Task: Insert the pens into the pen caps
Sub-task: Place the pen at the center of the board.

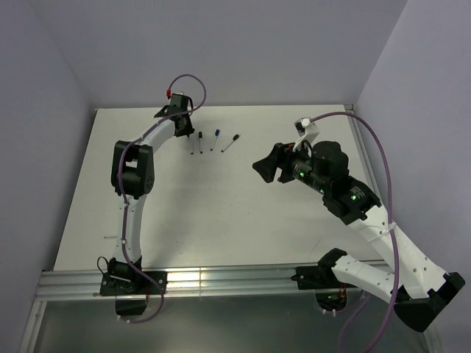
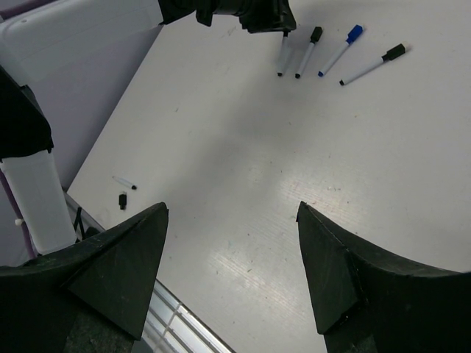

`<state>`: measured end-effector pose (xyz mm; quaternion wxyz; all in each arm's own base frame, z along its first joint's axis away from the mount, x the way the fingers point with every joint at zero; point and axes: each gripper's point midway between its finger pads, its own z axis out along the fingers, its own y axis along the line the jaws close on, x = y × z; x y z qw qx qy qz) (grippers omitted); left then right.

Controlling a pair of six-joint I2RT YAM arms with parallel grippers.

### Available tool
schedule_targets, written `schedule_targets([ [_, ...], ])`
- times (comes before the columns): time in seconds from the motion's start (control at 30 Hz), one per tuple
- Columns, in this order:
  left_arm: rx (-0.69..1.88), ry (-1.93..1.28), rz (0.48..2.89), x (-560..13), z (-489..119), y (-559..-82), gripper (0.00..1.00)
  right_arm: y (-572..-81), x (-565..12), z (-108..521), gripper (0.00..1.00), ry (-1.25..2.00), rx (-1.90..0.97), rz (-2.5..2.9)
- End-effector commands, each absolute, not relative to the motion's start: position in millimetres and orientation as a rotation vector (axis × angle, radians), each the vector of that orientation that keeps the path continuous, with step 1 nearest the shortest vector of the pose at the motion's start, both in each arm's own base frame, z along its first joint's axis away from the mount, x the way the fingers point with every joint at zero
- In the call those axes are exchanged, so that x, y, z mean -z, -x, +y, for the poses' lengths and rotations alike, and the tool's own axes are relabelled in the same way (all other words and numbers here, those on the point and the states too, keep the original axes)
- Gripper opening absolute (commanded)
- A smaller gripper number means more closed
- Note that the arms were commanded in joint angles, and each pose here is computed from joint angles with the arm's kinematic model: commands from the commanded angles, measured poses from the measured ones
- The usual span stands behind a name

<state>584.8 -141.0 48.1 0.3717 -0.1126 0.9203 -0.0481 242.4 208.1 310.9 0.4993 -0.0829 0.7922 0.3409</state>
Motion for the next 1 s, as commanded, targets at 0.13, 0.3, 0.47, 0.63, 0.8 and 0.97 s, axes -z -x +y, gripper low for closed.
schedule_targets([
  [0.13, 0.140, 0.294, 2.287, -73.6, -141.7, -590.7, 0.45, -240.6, -314.9, 205.9, 0.78, 0.210, -0.824, 1.895],
  [0.3, 0.143, 0.297, 2.276, -79.4, -141.2, -586.9, 0.51, -241.3, -313.1, 206.9, 0.78, 0.214, -0.824, 1.901],
  [0.47, 0.166, 0.334, 2.209, -112.8, -136.4, -578.3, 0.49, -241.7, -313.5, 204.6, 0.78, 0.207, -0.811, 1.901],
  [0.63, 0.177, 0.375, 2.102, -179.6, -125.2, -559.8, 0.51, -240.9, -315.2, 203.1, 0.78, 0.202, -0.811, 1.893],
  [0.8, 0.175, 0.514, 2.005, -236.9, -99.8, -518.9, 0.50, -241.5, -312.6, 202.3, 0.78, 0.198, -0.805, 1.901],
  [0.97, 0.091, 0.718, 2.008, -241.9, -57.6, -462.2, 0.52, -238.4, -297.6, 207.6, 0.78, 0.230, -0.823, 1.932],
])
